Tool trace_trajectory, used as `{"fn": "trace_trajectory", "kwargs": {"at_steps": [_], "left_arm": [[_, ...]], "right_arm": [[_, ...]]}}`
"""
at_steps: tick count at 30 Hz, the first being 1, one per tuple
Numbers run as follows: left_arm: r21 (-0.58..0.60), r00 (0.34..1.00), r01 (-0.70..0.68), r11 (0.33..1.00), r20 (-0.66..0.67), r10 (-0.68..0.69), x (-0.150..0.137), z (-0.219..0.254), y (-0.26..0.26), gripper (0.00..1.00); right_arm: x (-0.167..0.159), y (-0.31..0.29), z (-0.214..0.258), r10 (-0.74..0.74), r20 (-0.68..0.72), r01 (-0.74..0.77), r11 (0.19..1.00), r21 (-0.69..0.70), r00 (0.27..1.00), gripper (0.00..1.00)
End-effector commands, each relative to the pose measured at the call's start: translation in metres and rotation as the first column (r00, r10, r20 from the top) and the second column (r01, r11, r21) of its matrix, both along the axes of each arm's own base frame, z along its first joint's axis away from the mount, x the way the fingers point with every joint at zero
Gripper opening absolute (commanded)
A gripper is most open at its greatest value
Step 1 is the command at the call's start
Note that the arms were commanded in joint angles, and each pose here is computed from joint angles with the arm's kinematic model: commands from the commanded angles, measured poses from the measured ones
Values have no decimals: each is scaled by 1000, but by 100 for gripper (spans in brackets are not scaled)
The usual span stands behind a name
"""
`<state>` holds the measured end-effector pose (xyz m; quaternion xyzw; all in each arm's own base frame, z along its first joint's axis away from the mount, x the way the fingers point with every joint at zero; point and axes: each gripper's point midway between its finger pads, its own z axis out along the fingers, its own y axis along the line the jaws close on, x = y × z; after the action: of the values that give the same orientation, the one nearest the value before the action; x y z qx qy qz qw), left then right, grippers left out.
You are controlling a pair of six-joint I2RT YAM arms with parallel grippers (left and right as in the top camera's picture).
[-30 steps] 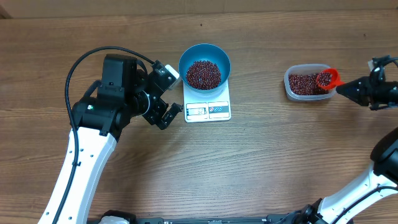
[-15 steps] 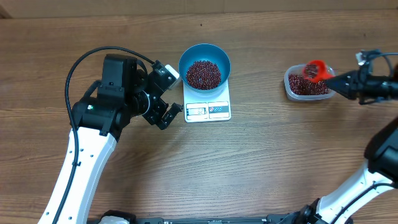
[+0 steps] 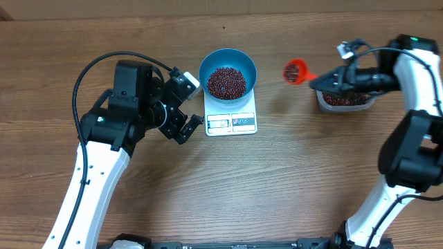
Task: Scoop item into bowl and weigh 150g on scale
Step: 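Carry the filled scoop with the right gripper over the blue bowl, then tilt the scoop with the right gripper to pour beans into the bowl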
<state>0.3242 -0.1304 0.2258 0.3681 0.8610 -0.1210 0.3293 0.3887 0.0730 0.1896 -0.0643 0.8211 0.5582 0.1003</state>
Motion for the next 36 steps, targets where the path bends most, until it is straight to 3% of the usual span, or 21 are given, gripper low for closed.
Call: {"fn": "trace_trajectory", "kwargs": {"at_steps": [1,6,10,14,17,23,36], "left_arm": [[-22,1000,-4,1000,22,5,0,12,0,100],[-22,1000,-4,1000,22,5,0,12,0,100],[-22,1000,-4,1000,22,5,0,12,0,100],[-22,1000,-4,1000,22,5,0,12,0,100],[-22,1000,-4,1000,22,5,0,12,0,100],[-22,1000,-4,1000,22,5,0,12,0,100],[-22,1000,-4,1000,22,5,0,12,0,100]], "right_arm": [[3,32,7,31,-16,-30,998,53,999,4],[11,65,-4,68,-51,-69,998,-13,996,4],[21,85,-19,58,-84,-73,981,-180,995,4],[31,101,-18,64,-28,-69,926,-371,998,4],[45,115,-4,60,83,-2,823,-569,995,4],[50,125,10,100,206,95,645,-758,973,4],[44,144,20,232,342,258,327,-909,911,4]]}}
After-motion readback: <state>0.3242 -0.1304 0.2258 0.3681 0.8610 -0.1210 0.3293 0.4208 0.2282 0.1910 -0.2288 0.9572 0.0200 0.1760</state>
